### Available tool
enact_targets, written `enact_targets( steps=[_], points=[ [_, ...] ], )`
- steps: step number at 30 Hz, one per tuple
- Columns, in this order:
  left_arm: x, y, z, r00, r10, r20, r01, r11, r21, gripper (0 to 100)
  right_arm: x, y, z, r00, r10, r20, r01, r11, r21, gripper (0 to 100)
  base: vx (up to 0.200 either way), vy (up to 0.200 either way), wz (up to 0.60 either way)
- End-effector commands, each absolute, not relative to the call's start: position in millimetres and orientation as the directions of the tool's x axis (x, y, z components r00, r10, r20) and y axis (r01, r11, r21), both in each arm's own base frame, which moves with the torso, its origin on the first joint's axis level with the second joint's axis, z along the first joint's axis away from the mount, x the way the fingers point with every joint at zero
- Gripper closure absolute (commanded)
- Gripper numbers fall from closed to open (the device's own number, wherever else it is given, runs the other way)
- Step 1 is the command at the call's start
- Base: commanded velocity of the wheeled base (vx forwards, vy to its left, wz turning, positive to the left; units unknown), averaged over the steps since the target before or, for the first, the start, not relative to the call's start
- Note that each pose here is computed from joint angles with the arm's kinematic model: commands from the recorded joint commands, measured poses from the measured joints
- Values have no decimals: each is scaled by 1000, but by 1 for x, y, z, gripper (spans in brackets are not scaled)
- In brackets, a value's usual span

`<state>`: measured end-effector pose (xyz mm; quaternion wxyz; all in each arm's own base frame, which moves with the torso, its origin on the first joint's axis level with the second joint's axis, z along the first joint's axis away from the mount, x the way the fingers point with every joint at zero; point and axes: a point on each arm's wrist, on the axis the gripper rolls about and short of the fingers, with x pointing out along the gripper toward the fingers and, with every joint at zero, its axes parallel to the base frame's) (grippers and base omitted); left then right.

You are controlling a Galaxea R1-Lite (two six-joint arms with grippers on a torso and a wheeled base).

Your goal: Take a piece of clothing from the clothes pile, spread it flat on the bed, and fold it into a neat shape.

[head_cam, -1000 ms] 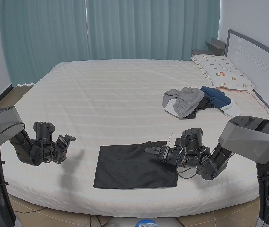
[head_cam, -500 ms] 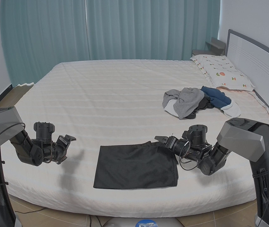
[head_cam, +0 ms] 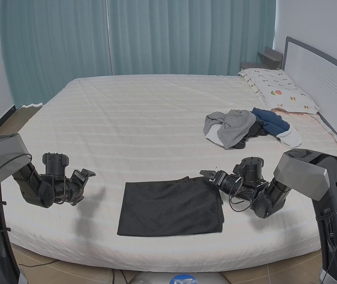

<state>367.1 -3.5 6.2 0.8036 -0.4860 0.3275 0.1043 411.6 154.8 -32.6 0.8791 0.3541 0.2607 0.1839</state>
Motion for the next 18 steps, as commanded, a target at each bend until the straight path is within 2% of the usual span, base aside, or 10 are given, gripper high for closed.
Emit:
enact_targets(
  steps=[1, 6, 7, 18],
  points=[
    [367, -3, 6, 763, -150, -628, -487, 506, -712, 0, 411, 155, -37, 793, 508, -335, -134, 683, 718, 0, 0, 0, 0],
    [368, -3, 5, 764, -144, -629, -489, 506, -710, 0, 412, 155, -38, 792, 509, -338, -134, 684, 717, 0, 0, 0, 0],
    [368, -3, 5, 764, -144, -629, -489, 506, -710, 0, 412, 155, -38, 793, 508, -337, -133, 683, 718, 100, 0, 0, 0],
    [368, -3, 5, 764, -144, -629, -489, 506, -710, 0, 412, 147, -35, 802, 493, -338, -120, 687, 717, 100, 0, 0, 0]
  ],
)
